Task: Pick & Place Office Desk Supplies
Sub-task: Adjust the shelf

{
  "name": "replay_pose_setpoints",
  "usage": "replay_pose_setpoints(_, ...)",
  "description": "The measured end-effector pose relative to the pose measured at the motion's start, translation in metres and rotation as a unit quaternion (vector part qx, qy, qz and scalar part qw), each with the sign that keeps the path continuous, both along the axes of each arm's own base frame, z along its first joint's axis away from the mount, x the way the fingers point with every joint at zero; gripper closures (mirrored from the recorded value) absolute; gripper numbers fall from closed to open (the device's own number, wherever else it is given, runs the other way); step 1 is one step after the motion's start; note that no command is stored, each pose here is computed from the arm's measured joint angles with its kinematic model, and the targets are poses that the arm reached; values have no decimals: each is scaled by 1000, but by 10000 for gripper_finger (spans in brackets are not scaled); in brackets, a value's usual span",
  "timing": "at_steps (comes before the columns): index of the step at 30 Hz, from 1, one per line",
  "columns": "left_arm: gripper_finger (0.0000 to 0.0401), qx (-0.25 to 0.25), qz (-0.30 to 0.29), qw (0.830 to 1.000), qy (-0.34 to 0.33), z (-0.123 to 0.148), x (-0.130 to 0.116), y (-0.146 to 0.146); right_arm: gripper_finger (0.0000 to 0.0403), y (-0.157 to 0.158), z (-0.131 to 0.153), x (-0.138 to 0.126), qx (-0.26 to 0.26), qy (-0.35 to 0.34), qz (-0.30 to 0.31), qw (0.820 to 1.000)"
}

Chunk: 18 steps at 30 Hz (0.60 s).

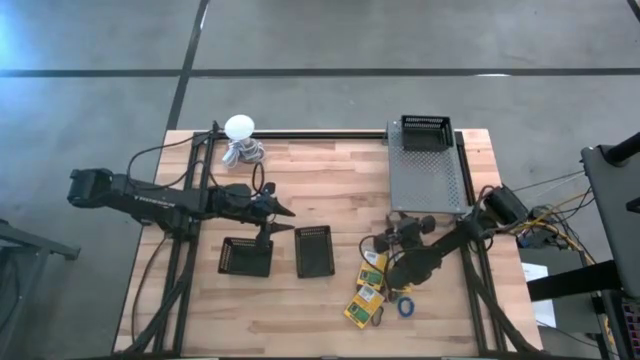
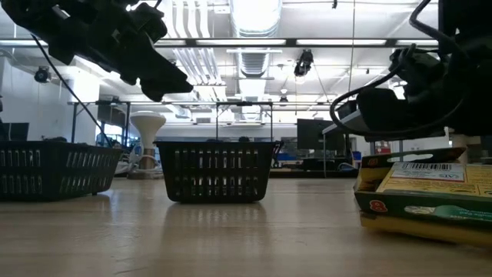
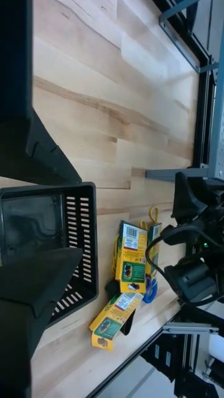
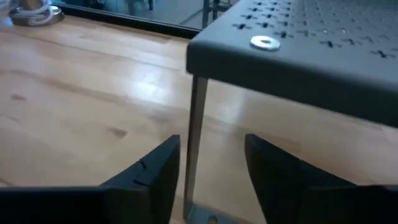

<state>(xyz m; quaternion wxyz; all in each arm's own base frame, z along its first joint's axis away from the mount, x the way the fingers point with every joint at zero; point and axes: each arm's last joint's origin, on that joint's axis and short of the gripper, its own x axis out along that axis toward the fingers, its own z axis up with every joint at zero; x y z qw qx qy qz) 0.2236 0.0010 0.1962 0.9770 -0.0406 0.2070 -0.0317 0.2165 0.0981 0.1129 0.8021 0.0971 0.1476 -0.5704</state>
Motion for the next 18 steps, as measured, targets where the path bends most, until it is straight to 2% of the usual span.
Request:
replay_pose_setpoints(4,224,0,0,1000,0,0,0,0,174,-3,1,3,-17,-13,6,1000)
replay_pose_setpoints(8,224,0,0,1000,0,0,0,0,165,-9,2,6,-30,-11,1,999)
replay_pose_setpoints(13,224,1,0,1000,0,0,0,0,188,-13,1,14,-49,-33,9,998)
replay_pose_setpoints(18,224,1,-1,1000,0,0,0,0,234,-14,1,16,-53,-26,13,998)
